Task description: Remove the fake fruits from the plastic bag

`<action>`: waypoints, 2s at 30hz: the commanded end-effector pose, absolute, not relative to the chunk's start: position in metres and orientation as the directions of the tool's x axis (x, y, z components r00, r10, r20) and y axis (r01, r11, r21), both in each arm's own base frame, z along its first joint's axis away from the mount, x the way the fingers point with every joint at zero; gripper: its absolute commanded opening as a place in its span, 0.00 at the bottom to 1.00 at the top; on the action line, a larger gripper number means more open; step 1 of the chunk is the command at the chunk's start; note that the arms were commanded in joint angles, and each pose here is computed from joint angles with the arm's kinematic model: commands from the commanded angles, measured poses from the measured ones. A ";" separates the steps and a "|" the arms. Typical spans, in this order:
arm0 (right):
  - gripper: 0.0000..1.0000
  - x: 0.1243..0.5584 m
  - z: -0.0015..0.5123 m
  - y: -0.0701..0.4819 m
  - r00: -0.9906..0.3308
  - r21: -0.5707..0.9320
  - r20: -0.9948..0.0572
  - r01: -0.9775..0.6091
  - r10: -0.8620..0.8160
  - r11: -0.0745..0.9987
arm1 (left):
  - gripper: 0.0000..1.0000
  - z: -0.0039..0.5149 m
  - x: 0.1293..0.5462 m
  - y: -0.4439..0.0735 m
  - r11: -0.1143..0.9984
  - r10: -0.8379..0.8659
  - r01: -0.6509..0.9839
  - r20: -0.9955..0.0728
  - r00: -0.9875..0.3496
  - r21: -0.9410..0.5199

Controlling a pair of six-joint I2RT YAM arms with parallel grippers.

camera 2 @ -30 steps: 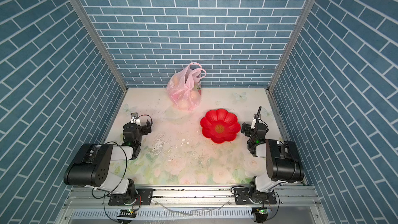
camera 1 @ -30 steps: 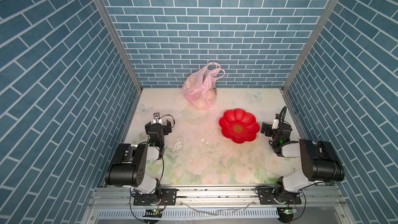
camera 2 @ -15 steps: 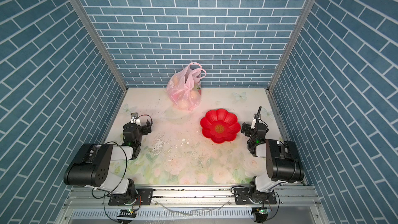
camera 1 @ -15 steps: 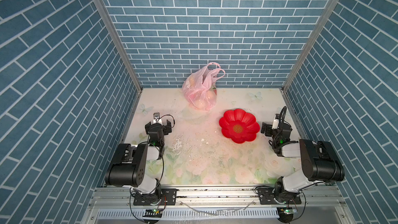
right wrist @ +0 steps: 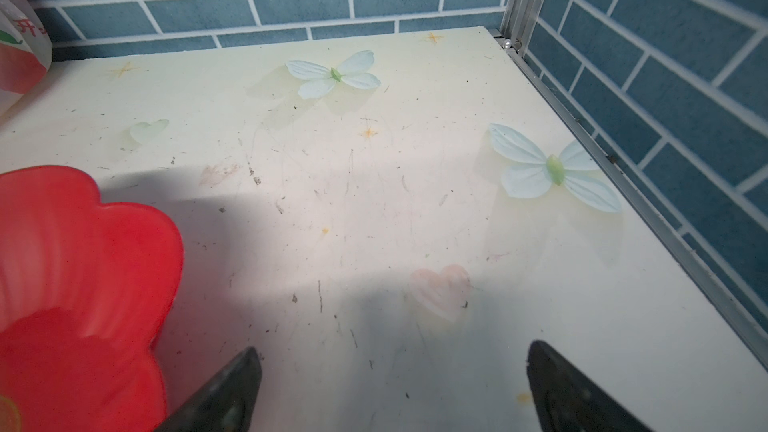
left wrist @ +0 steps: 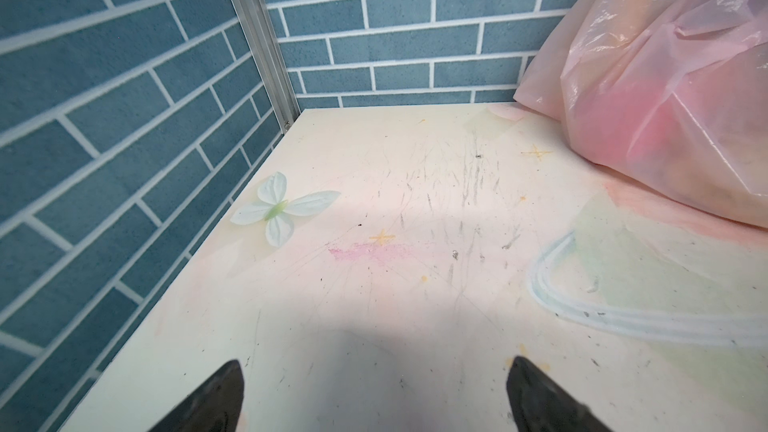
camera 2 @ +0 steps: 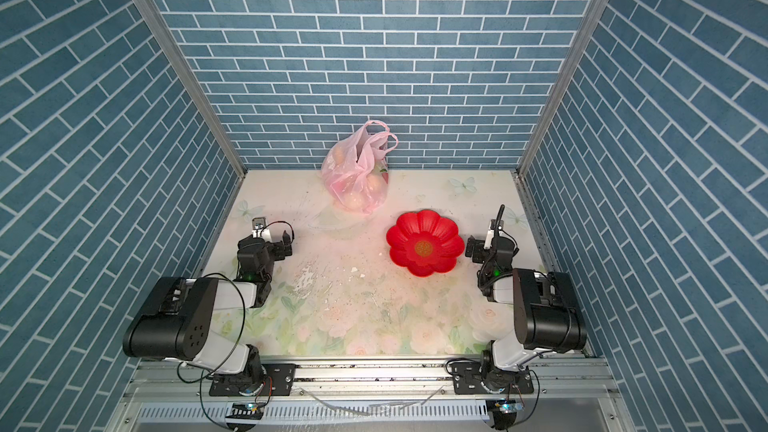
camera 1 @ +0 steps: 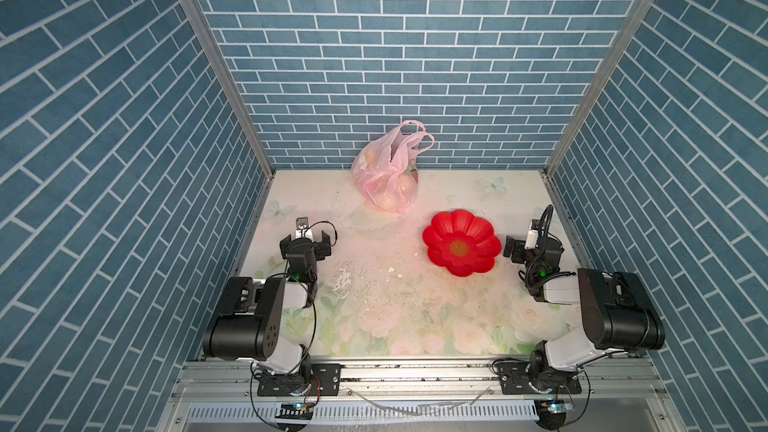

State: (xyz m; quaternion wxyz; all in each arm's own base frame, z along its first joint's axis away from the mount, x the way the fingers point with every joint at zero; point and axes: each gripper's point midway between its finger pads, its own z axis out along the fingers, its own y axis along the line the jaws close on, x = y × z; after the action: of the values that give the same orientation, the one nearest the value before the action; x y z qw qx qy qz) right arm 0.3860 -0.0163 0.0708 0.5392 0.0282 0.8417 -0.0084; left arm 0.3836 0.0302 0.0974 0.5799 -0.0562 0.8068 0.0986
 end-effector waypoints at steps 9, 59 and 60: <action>0.99 0.395 0.087 -0.017 -0.374 -0.008 -0.927 0.042 0.009 0.999 | 0.99 0.096 0.388 0.027 0.976 0.038 -0.190 -0.940 -0.338 0.108; 0.99 0.320 0.171 0.015 -0.596 0.328 -0.684 0.263 0.420 0.907 | 0.99 0.233 0.413 -0.031 0.942 -0.300 -0.060 -0.751 -0.589 -0.329; 0.99 0.319 0.171 0.018 -0.610 0.310 -0.682 0.257 0.403 0.915 | 0.99 0.232 0.416 -0.035 0.939 -0.301 -0.051 -0.743 -0.598 -0.340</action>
State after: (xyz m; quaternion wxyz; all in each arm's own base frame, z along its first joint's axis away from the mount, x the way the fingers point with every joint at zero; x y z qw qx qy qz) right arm 0.3283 0.0074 0.1650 0.4188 0.1885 0.8838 0.0892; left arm 0.4190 -0.0114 0.2406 0.4785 -0.1189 0.8657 -0.0866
